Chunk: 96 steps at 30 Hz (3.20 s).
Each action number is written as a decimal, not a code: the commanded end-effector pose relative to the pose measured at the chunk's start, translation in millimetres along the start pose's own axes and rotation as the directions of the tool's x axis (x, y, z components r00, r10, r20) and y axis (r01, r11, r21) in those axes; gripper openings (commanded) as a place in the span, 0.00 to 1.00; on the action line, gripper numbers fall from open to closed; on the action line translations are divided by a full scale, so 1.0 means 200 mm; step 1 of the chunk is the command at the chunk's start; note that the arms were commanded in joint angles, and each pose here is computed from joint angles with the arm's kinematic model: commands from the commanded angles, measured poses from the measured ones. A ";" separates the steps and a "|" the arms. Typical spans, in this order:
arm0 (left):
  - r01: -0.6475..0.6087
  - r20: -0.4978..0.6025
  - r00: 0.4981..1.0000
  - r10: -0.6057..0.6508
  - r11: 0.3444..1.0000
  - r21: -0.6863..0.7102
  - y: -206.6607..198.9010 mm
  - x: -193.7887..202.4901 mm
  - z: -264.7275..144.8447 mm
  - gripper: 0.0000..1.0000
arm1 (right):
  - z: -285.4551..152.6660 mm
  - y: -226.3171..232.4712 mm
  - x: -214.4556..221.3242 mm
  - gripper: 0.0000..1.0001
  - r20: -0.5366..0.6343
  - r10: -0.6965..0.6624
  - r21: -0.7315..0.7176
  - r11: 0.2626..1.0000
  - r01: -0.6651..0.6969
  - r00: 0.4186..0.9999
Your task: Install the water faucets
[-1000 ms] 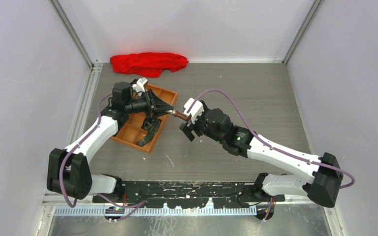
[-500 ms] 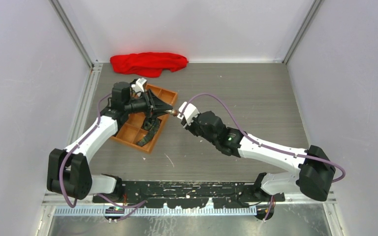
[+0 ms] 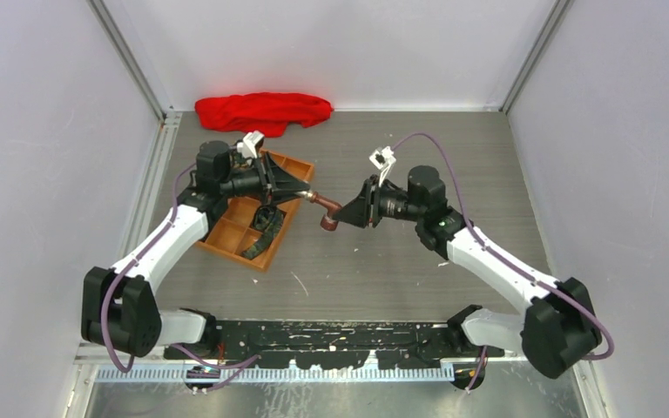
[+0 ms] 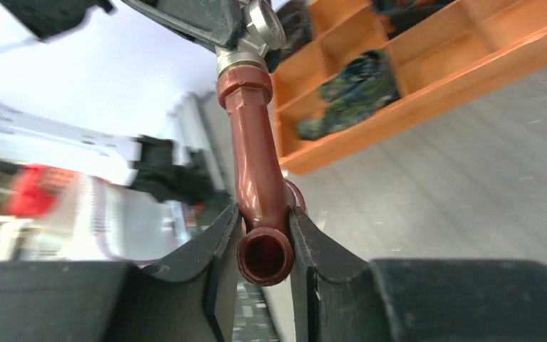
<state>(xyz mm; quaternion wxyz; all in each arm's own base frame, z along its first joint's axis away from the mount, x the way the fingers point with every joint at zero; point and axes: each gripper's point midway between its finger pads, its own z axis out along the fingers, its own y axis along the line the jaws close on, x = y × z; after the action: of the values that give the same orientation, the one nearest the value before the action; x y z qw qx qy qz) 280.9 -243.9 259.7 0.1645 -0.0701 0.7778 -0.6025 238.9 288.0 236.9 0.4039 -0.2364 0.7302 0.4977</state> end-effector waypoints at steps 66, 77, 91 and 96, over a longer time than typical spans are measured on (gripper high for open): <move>0.019 0.026 1.000 -0.018 0.999 -0.050 -0.06 -0.04 -0.03 0.00 | -0.01 0.00 0.00 0.75 -0.507 -0.853 0.559 -0.211 0.802 0.128; 0.024 0.013 1.000 -0.024 0.999 -0.046 -0.04 -0.02 -0.03 0.00 | -0.03 0.07 -0.09 0.30 -0.427 -0.887 0.652 -0.167 0.740 0.176; 0.007 -0.021 1.000 -0.008 0.999 -0.033 -0.03 0.00 -0.02 0.00 | 0.03 0.23 -0.16 0.28 0.068 -0.755 0.496 0.592 0.635 0.652; -0.005 -0.036 0.999 0.004 1.000 -0.027 -0.03 0.01 -0.03 0.00 | 0.03 0.23 -0.23 0.31 0.144 -0.677 0.450 0.695 0.561 0.722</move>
<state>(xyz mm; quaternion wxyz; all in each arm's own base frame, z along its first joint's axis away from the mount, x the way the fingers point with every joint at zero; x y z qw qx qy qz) 291.1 -234.7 261.3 0.1633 -0.1082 0.7935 -0.5762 242.9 287.7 245.1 0.6773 -0.3675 0.6335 0.0695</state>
